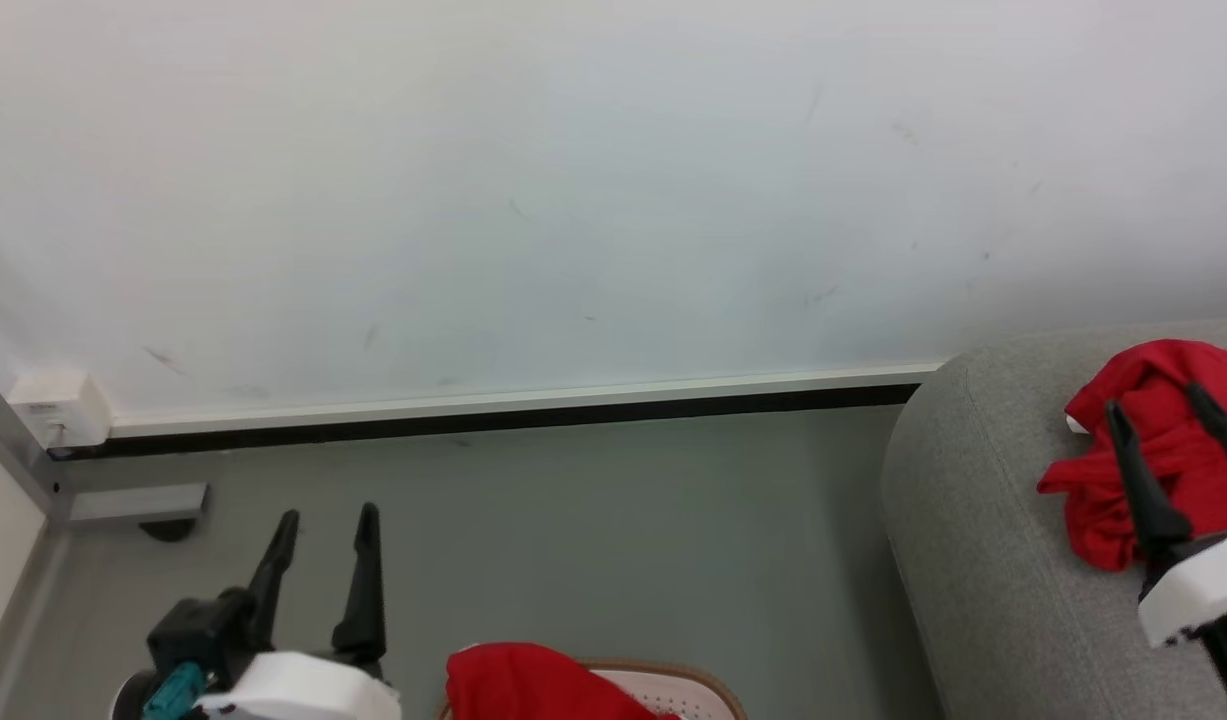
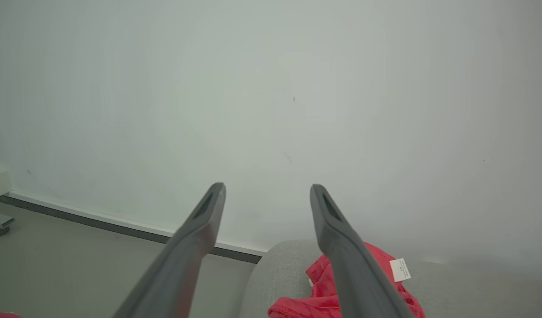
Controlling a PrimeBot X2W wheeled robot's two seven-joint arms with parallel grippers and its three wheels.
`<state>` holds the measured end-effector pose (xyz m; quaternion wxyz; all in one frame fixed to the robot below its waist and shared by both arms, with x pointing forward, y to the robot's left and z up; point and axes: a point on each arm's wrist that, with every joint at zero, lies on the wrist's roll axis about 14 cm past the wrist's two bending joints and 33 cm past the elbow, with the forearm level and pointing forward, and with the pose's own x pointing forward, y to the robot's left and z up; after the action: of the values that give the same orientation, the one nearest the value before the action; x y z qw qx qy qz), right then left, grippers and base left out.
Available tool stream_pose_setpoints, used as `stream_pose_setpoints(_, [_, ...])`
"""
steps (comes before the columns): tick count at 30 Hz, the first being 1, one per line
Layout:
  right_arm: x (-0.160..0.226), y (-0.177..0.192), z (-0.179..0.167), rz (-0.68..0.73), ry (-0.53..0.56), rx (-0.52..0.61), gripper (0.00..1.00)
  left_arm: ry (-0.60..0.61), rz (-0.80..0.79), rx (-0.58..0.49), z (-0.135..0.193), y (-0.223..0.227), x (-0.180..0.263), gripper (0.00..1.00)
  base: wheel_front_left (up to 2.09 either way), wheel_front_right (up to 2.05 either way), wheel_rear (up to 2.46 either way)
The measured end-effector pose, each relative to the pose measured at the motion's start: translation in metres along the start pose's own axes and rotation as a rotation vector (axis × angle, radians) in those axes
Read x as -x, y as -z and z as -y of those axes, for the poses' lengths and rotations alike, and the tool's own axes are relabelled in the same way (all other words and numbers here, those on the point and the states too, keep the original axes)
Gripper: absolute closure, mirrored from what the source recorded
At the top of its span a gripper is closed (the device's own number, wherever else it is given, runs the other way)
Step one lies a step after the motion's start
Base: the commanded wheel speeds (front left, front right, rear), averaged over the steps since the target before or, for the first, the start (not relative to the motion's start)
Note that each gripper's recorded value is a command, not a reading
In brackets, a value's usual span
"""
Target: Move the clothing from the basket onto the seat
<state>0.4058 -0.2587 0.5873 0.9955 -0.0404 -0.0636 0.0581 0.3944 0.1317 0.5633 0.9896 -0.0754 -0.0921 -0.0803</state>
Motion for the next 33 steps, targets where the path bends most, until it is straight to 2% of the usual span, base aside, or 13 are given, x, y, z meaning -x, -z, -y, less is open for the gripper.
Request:
stream_pose_setpoints(7, [0.039,0.038,-0.041,0.024,0.057,-0.127,0.0,-0.076,0.0,-0.033,-0.02,0.005,0.027,0.0,0.0,0.0,0.0])
stream_pose_setpoints(11, [0.049,0.032,-0.057,0.072,0.087,-0.185,0.0,-0.079,-0.012,-0.034,-0.023,0.011,0.034,0.0,0.0,0.0,0.0])
stream_pose_setpoints(19, [0.052,0.02,-0.066,0.117,0.102,-0.173,0.0,-0.082,-0.045,-0.016,-0.024,0.026,0.036,0.0,0.0,0.0,0.0])
stream_pose_setpoints(33, [0.052,0.022,-0.067,0.11,0.102,-0.168,0.0,-0.056,-0.066,-0.017,-0.019,0.036,0.033,0.0,0.0,0.0,0.0])
